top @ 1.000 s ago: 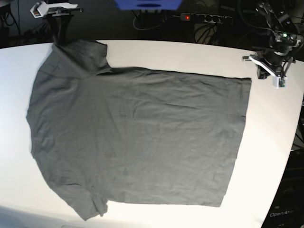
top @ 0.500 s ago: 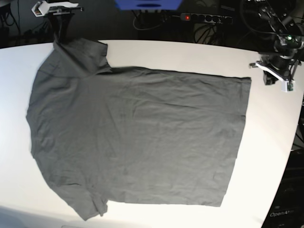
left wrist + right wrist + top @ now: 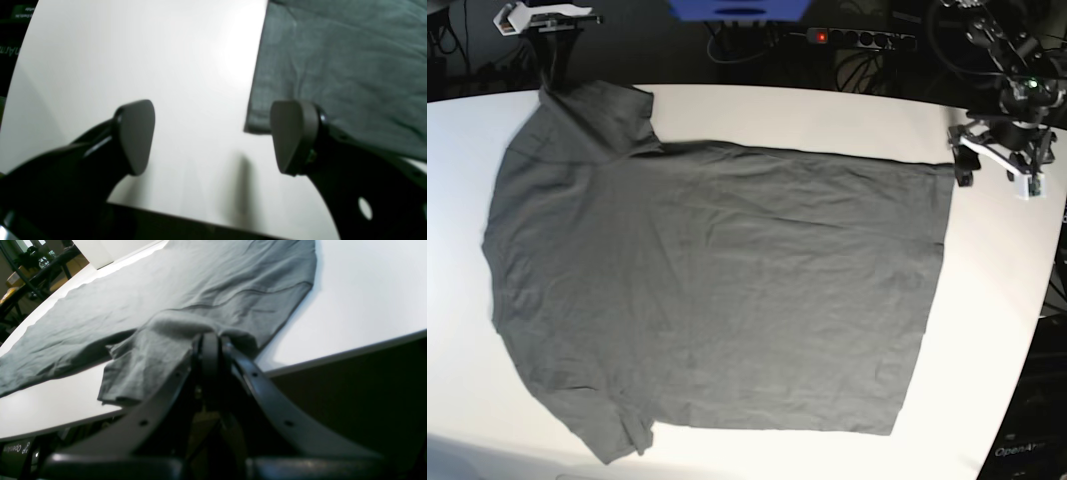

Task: Fold the T-shirt properly
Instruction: 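Lower the left gripper onto the hem corner and pinch it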

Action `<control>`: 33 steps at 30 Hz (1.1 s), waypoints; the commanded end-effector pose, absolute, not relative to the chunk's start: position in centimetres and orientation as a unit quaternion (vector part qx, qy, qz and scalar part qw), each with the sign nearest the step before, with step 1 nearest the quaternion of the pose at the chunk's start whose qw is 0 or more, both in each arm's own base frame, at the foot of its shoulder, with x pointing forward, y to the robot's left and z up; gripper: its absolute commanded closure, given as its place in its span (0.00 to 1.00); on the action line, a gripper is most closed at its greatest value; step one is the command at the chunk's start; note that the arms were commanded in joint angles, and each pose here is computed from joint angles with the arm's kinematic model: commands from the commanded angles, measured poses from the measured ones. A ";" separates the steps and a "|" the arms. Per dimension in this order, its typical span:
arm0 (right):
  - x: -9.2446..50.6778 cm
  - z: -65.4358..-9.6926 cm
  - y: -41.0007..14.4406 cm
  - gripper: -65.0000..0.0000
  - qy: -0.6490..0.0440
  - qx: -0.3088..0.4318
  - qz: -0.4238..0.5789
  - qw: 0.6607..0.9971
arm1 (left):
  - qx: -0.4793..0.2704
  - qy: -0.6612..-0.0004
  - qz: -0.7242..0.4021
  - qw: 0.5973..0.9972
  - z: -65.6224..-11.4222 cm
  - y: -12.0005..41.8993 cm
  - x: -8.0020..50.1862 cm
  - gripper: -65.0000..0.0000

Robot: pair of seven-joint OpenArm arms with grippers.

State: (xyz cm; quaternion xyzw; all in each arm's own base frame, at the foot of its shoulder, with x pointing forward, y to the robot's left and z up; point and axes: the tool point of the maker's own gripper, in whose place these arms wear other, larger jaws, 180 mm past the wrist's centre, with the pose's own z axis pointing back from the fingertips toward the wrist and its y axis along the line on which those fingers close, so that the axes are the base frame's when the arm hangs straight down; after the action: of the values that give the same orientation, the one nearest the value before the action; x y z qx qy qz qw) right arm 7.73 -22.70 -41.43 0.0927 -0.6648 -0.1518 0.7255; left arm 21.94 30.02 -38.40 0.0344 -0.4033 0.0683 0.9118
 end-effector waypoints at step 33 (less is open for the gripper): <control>7.5 -40.6 -23.3 1.00 -0.677 0.089 -0.153 0.715 | -0.062 -0.354 0.064 0.931 -44.4 24.3 23.3 0.18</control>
State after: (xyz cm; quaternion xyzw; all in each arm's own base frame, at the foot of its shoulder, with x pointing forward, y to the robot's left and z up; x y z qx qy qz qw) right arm 7.71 -22.71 -41.47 0.0926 -0.6643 -0.1521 0.7260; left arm 24.68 24.55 -43.20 -0.0614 -0.3892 0.0685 0.9166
